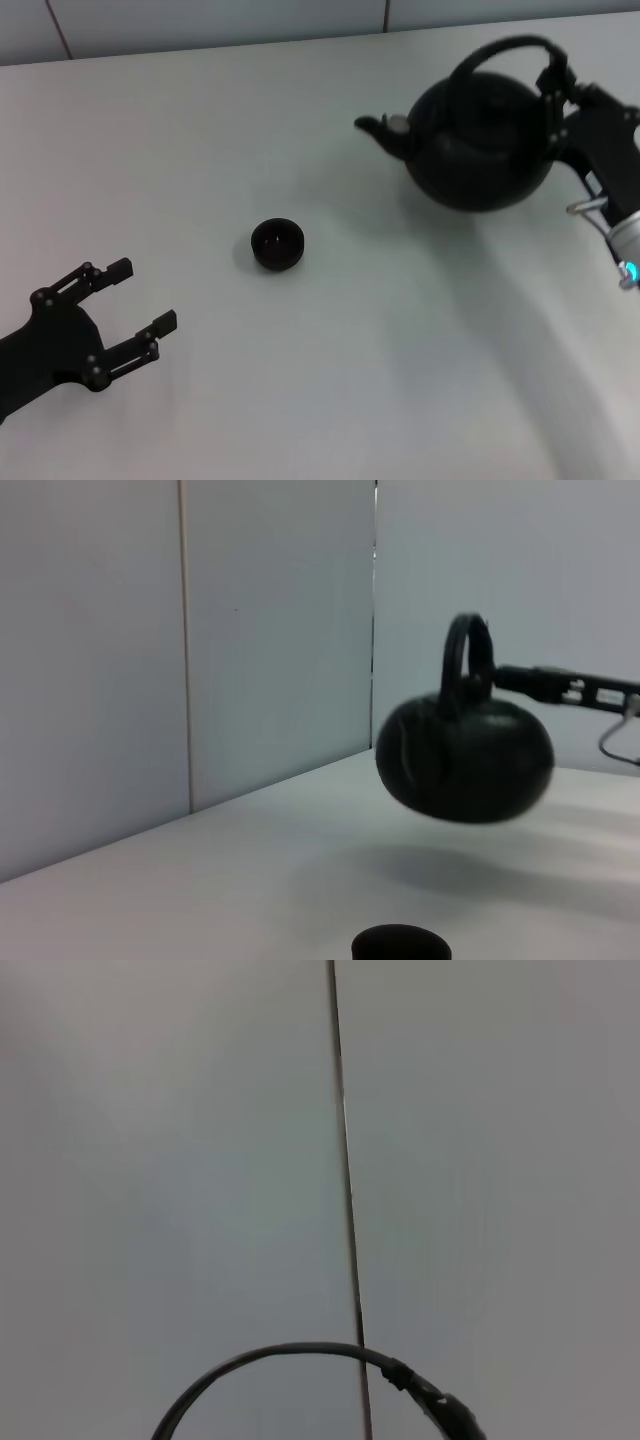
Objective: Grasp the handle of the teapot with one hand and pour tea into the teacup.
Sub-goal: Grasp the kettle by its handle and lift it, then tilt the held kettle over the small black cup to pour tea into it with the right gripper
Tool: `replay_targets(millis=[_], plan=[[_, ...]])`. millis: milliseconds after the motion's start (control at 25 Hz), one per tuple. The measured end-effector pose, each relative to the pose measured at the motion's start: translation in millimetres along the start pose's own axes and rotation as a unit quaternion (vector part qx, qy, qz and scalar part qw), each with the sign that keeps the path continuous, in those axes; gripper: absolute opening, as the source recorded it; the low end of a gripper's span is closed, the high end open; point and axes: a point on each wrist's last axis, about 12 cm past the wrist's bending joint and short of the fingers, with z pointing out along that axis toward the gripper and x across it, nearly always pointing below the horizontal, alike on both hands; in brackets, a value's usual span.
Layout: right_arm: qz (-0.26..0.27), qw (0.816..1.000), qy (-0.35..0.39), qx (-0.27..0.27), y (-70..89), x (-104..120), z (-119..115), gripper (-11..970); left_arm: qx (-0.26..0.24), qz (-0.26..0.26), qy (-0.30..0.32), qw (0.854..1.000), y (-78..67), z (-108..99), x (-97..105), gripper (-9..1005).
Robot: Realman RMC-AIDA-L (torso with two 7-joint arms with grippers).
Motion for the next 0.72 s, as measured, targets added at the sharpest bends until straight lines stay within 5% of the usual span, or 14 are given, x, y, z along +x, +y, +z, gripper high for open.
replay_targets(millis=[720], plan=[[-0.005,0.996,0.019,-0.082,-11.2,-11,31,92,0.002,-0.001,-0.004,1.000,-1.7,3,0,773]])
